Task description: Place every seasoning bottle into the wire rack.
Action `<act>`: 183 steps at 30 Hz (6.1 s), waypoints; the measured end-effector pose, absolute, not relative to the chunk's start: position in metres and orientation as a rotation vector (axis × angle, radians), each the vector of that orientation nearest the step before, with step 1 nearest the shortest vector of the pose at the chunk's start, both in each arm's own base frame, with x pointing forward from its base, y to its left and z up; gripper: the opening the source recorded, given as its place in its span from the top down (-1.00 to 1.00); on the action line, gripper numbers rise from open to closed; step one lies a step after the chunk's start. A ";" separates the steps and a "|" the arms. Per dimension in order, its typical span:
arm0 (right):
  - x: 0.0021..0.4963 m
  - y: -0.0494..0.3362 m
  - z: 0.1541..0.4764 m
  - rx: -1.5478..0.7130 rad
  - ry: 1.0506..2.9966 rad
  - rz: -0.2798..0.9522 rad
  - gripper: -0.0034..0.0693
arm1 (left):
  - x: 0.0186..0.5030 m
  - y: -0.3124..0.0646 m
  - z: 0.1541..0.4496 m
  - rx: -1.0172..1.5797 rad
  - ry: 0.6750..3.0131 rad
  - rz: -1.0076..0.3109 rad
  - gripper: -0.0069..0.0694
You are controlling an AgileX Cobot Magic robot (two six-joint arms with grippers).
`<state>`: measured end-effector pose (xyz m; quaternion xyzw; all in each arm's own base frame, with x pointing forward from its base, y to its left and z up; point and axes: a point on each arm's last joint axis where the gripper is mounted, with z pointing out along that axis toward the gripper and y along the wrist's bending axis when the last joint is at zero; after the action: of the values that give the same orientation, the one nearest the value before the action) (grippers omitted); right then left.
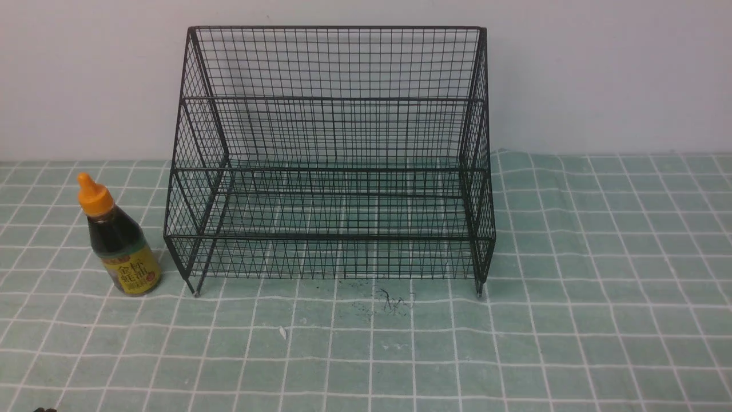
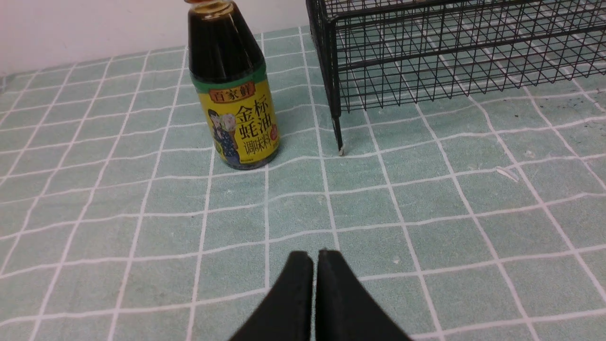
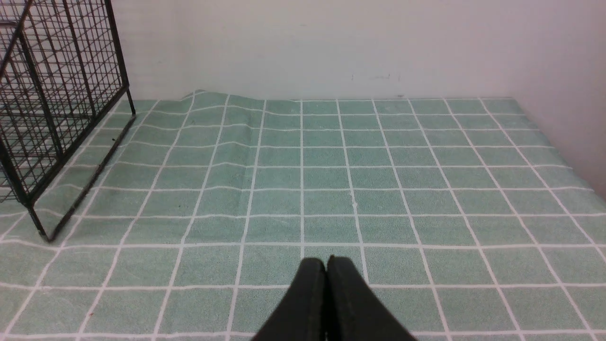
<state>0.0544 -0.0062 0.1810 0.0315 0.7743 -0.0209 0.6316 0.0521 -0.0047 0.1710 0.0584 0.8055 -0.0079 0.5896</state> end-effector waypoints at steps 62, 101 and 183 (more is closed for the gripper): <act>0.054 -0.006 0.181 0.072 1.772 -0.048 0.95 | 0.219 0.002 0.362 0.012 2.712 -0.006 0.83; 0.054 -0.006 0.181 0.072 1.772 -0.048 0.95 | 0.373 0.036 0.255 0.068 2.777 0.043 0.03; 0.054 -0.006 0.181 0.072 1.772 -0.048 0.95 | 0.124 -0.031 0.500 0.182 1.927 -0.226 0.84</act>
<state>0.0544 -0.0062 0.1810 0.0314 0.7743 -0.0210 0.6316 0.1245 -0.0308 0.4997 0.0771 0.8181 -0.0961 0.5617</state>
